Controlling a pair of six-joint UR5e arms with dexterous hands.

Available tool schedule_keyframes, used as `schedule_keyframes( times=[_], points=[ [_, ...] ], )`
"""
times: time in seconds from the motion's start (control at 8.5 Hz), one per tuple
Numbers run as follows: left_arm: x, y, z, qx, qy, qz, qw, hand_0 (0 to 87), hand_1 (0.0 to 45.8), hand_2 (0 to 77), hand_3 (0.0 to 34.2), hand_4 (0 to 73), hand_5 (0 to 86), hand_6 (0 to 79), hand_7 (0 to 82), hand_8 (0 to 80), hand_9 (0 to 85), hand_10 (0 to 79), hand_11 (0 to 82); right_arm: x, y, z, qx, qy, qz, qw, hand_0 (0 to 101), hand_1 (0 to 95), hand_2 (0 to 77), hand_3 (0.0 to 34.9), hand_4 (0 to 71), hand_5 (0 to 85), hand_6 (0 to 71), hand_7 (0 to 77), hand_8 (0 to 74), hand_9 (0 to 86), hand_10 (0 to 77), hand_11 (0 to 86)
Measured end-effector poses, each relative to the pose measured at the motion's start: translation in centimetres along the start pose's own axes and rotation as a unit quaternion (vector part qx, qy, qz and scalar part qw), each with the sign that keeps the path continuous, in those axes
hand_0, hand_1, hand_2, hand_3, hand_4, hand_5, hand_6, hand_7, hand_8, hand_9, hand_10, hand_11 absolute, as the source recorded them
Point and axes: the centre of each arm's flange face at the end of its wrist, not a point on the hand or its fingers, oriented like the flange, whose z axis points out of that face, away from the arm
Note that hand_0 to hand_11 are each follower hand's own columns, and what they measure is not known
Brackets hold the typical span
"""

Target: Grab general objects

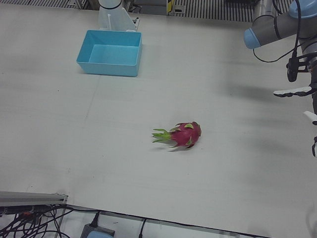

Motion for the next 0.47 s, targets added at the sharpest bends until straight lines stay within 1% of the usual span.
schedule_keyframes(
  times=[0.24, 0.35, 0.47],
  points=[
    [0.5, 1.2, 0.3, -0.011, 0.004, 0.0, 0.9999, 79.6, 0.0, 0.5, 19.0, 6.5, 68.7, 2.2, 10.9, 1.1, 1.1, 22.4, 1.1, 0.0, 0.0, 0.0, 0.0, 0.0, 0.0, 1.0, 0, 94.9, 77.4, 0.0, 0.0, 0.0, 0.0, 0.0, 0.0, 0.5, 0.0, 0.5],
    [0.9, 2.5, 0.5, -0.025, 0.0, 0.01, 0.9996, 79.5, 0.0, 1.1, 19.3, 6.5, 68.7, 2.2, 10.9, 1.1, 1.1, 22.4, 1.1, 0.0, 0.0, 0.0, 0.0, 0.0, 0.0, 1.0, 0, 94.9, 77.4, 0.0, 0.0, 0.0, 0.0, 0.0, 0.0, 0.5, 0.0, 0.5],
    [1.1, 3.7, 0.7, -0.036, -0.004, 0.029, 0.9989, 79.5, 0.0, 1.1, 19.3, 6.5, 69.3, 2.2, 10.9, 1.1, 1.1, 22.4, 1.1, 0.0, 0.0, 0.0, 0.0, 0.0, 0.0, 1.0, 0, 94.9, 77.4, 0.0, 0.0, 0.0, 0.0, 0.0, 0.0, 0.5, 0.0, 0.5]
  ],
)
